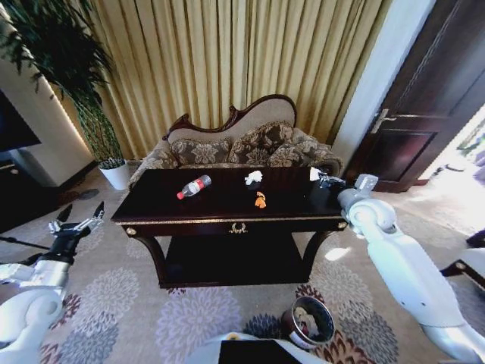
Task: Move to the front of the table and place the trash on the table into the trash bin.
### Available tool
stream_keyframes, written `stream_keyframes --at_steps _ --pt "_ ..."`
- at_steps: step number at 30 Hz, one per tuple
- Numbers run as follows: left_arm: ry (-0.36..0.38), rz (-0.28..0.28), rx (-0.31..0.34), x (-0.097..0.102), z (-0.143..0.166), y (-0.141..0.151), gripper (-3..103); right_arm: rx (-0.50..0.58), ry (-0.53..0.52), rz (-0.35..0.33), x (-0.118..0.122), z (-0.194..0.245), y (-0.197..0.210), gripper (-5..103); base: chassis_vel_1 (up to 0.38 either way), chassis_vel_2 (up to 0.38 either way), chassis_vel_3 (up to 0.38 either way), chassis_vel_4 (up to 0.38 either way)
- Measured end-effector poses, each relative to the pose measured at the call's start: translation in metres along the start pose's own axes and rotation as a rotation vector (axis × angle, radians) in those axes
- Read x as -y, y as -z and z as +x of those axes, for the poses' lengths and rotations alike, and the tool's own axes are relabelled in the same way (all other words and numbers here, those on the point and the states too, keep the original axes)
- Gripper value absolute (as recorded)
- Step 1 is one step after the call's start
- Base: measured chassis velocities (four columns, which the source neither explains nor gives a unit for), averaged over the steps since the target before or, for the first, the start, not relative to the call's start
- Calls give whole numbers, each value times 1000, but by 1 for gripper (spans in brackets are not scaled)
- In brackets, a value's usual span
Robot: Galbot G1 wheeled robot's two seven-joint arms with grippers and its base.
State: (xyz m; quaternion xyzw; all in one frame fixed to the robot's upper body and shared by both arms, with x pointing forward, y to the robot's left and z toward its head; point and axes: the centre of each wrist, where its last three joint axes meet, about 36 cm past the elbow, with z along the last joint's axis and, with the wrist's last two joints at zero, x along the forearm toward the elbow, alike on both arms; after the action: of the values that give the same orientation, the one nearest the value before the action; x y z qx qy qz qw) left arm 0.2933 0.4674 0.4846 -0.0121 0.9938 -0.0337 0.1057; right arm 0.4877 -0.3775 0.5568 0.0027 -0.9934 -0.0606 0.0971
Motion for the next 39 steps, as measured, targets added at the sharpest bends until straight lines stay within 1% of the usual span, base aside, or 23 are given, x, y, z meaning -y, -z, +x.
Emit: stream_keyframes --at_steps 11,14,16,17,19,20,23,24,27,28,30,31,34,35,36,38,39 --pt "-2 8 -5 2 -3 -5 100 0 2 -7 -4 -3 -10 0 285 -281 -279 280" --pt "0 8 -7 2 -2 -6 100 -4 2 -12 -5 -4 -15 0 157 -168 -190 155" --pt "3 8 -10 1 -2 -7 100 -24 -5 -1 -3 -6 -29 0 57 -56 -60 61" --pt "3 8 -10 1 -2 -7 100 -24 -5 -1 -3 -6 -29 0 17 -56 -38 46" --pt "6 8 -11 0 -2 -7 100 -62 -17 36 1 -5 -51 0 0 0 0 0" --pt "6 8 -11 0 -2 -7 100 -62 -17 36 1 -5 -51 0 0 0 0 0" --pt "5 10 -10 0 -2 -9 100 -154 -41 76 2 -3 -98 0 -40 47 57 -46" --pt "5 10 -10 0 -2 -9 100 -154 -41 76 2 -3 -98 0 -46 59 62 -58" --pt "7 13 -10 0 -1 -10 100 -256 -88 127 11 -3 -147 0 -37 34 34 -36" --pt "7 13 -10 0 -1 -10 100 -256 -88 127 11 -3 -147 0 0 0 0 0" --pt "9 13 -9 -1 1 -9 100 -335 -122 169 27 1 -184 0 0 0 0 0" --pt "9 13 -9 -1 1 -9 100 -335 -122 169 27 1 -184 0 0 0 0 0" --pt "8 15 -10 -3 5 -12 100 -428 -181 230 52 17 -231 0 0 0 0 0" --pt "8 15 -10 -3 5 -12 100 -428 -181 230 52 17 -231 0 0 0 0 0" --pt "7 16 -12 -4 6 -14 100 -457 -198 245 59 23 -244 0 0 0 0 0" --pt "6 16 -12 -5 6 -14 100 -467 -205 248 62 26 -249 0 0 0 0 0" --pt "2 17 -14 -6 7 -17 100 -504 -228 251 69 33 -268 0 0 0 0 0"
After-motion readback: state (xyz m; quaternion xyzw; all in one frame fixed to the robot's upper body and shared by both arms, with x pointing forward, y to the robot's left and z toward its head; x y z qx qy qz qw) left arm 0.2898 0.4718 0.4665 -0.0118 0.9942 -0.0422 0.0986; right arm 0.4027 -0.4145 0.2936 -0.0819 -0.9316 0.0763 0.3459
